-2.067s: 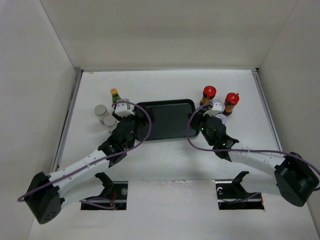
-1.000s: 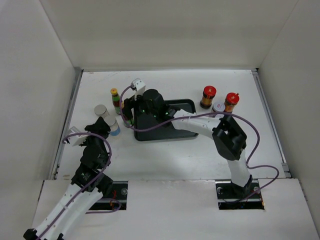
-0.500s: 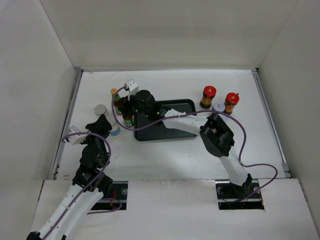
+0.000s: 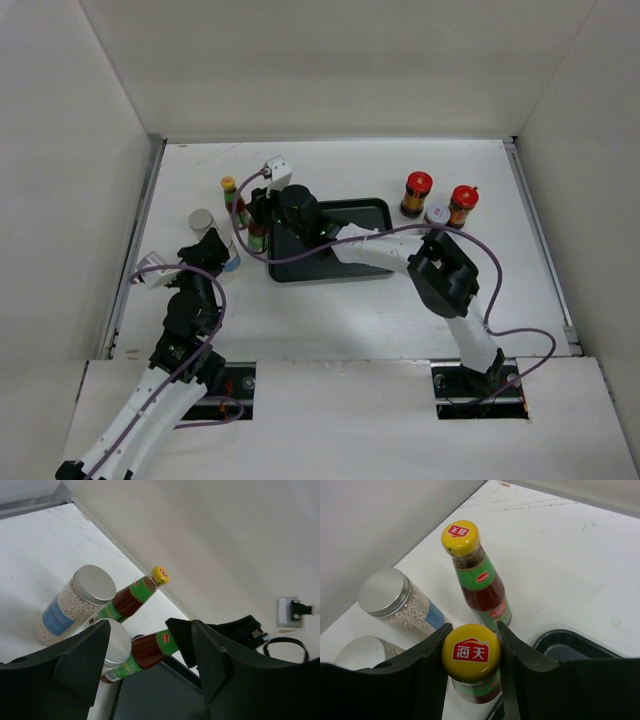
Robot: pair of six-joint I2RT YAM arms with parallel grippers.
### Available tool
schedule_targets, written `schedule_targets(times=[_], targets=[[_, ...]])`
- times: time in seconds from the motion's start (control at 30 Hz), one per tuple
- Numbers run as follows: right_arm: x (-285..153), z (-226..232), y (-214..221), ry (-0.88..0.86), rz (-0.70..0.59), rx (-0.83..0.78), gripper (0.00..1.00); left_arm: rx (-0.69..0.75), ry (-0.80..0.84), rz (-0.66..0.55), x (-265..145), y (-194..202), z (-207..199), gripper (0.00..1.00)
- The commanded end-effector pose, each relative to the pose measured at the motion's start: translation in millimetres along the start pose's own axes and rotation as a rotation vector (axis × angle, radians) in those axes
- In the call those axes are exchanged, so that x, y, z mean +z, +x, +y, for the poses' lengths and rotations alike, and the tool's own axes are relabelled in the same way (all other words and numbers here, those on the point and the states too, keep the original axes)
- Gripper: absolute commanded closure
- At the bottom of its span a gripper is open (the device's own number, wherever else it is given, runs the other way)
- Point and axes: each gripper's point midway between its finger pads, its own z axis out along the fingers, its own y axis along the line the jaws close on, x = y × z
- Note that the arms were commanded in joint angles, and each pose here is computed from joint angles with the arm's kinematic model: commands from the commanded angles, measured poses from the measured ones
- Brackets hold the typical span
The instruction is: Organize the condiment bottles
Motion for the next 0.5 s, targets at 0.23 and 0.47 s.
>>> schedule_targets(times=[0.23, 0.47], targets=[[-92, -57, -175, 0.114, -0.419, 0.054, 0.65, -0.001, 0.069, 0.047, 4, 13, -16, 0.31], [-116, -153, -159, 0.307, -0.398, 0.030, 0.65, -0.008, 0.159, 0.112, 4, 32, -35, 0.29]])
